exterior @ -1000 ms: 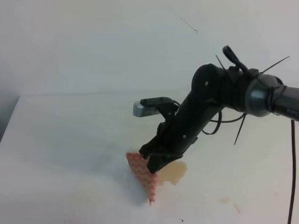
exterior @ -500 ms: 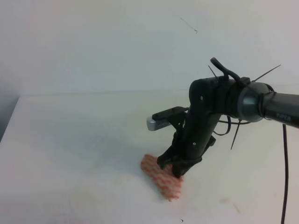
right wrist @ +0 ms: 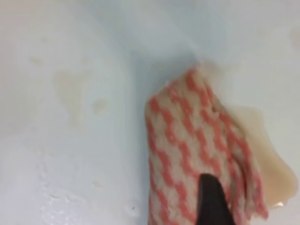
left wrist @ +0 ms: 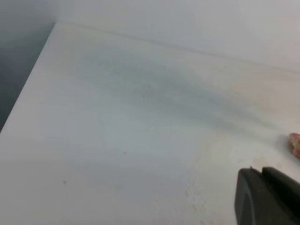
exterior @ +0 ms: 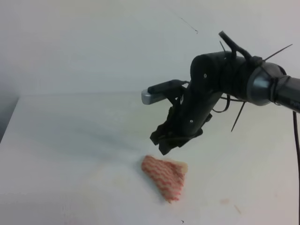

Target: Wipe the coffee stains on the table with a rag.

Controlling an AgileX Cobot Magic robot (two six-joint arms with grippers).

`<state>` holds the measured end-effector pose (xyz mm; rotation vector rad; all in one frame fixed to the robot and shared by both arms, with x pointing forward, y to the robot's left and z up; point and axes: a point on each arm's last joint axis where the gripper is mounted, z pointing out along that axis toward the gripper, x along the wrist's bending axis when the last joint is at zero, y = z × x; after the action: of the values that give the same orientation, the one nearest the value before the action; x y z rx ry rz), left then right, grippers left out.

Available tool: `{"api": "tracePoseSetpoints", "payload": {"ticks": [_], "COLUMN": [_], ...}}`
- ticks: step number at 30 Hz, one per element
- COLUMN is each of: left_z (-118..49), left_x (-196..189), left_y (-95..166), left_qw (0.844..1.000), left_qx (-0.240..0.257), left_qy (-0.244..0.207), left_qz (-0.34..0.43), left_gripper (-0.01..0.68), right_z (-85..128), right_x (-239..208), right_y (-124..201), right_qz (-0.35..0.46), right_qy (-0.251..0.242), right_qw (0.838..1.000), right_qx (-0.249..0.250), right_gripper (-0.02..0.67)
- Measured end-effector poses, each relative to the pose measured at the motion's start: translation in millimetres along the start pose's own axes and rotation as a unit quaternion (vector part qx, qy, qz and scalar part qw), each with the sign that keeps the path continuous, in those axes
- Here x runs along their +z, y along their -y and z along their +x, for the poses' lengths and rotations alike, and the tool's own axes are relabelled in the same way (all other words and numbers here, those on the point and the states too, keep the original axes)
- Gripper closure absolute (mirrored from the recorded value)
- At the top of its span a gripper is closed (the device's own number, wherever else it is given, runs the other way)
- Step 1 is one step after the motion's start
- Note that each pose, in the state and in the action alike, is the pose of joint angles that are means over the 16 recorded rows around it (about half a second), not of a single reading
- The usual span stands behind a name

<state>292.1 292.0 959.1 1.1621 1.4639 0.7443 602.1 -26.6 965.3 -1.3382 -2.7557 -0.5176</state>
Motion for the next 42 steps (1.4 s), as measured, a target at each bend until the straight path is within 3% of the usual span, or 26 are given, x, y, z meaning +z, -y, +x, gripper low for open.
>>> {"api": "tracePoseSetpoints", "payload": {"ticks": [10, 16, 21, 33, 42], "left_z": [0.0, 0.0, 0.0, 0.0, 0.3], "left_x": [0, 0, 0, 0, 0], "left_y": [0, 0, 0, 0, 1], "left_qw": [1.000, 1.000, 1.000, 1.000, 1.000], "left_qx": [0.000, 0.000, 0.000, 0.000, 0.000], "left_qy": [0.000, 0.000, 0.000, 0.000, -0.001], "left_qz": [0.000, 0.000, 0.000, 0.001, 0.002], "left_gripper": [0.674, 0.674, 0.674, 0.674, 0.674], "right_z": [38, 48, 46, 35, -1], "right_x": [4, 27, 43, 52, 46], "right_y": [-6, -1, 2, 3, 2], "right_qz": [0.004, 0.032, 0.049, 0.062, 0.067], "right_qy": [0.051, 0.088, 0.100, 0.110, 0.123], "right_qw": [0.993, 0.985, 0.983, 0.981, 0.984], "right_qx": [-0.111, -0.145, -0.146, -0.148, -0.107], "right_gripper": [0.259, 0.272, 0.333, 0.576, 0.619]}}
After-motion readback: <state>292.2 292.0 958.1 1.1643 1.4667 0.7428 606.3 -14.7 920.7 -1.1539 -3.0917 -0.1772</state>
